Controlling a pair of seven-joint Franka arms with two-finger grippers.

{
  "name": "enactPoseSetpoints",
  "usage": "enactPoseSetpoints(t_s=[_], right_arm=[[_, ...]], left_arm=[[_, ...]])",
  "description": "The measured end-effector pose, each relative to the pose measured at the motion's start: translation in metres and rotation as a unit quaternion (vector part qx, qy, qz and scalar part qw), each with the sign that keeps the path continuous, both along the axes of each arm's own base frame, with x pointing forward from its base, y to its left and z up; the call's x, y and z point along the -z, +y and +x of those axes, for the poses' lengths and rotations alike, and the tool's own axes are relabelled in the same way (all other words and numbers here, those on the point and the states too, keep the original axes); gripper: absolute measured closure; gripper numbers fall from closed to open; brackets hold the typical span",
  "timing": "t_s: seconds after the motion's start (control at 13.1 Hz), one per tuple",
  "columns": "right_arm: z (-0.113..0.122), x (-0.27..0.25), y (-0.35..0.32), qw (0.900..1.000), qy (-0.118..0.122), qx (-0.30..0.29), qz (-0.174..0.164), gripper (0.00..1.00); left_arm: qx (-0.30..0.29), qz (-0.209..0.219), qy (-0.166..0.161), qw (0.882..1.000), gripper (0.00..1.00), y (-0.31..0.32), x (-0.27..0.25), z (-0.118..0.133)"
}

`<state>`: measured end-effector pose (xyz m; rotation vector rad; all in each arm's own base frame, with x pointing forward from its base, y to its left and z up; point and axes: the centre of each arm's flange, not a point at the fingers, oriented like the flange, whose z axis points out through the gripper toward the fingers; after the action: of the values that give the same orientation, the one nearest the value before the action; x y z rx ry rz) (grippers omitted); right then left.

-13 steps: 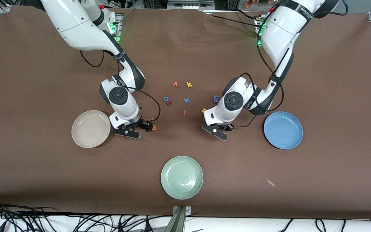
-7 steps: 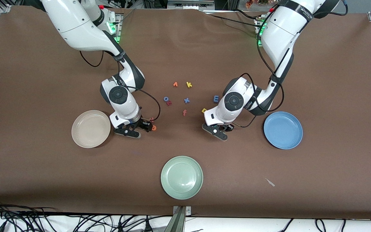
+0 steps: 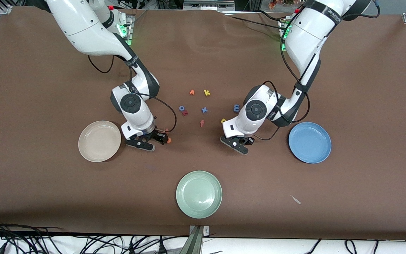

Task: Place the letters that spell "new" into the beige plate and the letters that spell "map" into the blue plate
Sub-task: 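Carry the u to the cream plate while the left gripper carries 9 to blue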

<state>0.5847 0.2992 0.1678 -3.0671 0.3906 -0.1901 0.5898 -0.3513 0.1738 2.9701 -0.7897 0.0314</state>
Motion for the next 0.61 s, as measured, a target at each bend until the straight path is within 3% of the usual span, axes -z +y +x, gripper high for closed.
enactPoseSetpoints(t_s=[0.38, 0.53, 0.61], right_arm=[[-0.006, 0.0, 0.011, 1.0, 0.0, -0.002, 0.002, 0.22], [-0.006, -0.003, 0.013, 1.0, -0.002, -0.003, 0.004, 0.37], [-0.006, -0.003, 0.013, 1.0, -0.003, -0.004, 0.004, 0.4]], left_arm=[[-0.004, 0.01, 0.009, 1.0, 0.7, 0.006, -0.014, 0.005], [-0.013, 0.03, 0.024, 0.999, 0.7, 0.03, -0.044, 0.018], [-0.016, 0.037, 0.03, 0.999, 0.7, 0.054, -0.059, 0.028]])
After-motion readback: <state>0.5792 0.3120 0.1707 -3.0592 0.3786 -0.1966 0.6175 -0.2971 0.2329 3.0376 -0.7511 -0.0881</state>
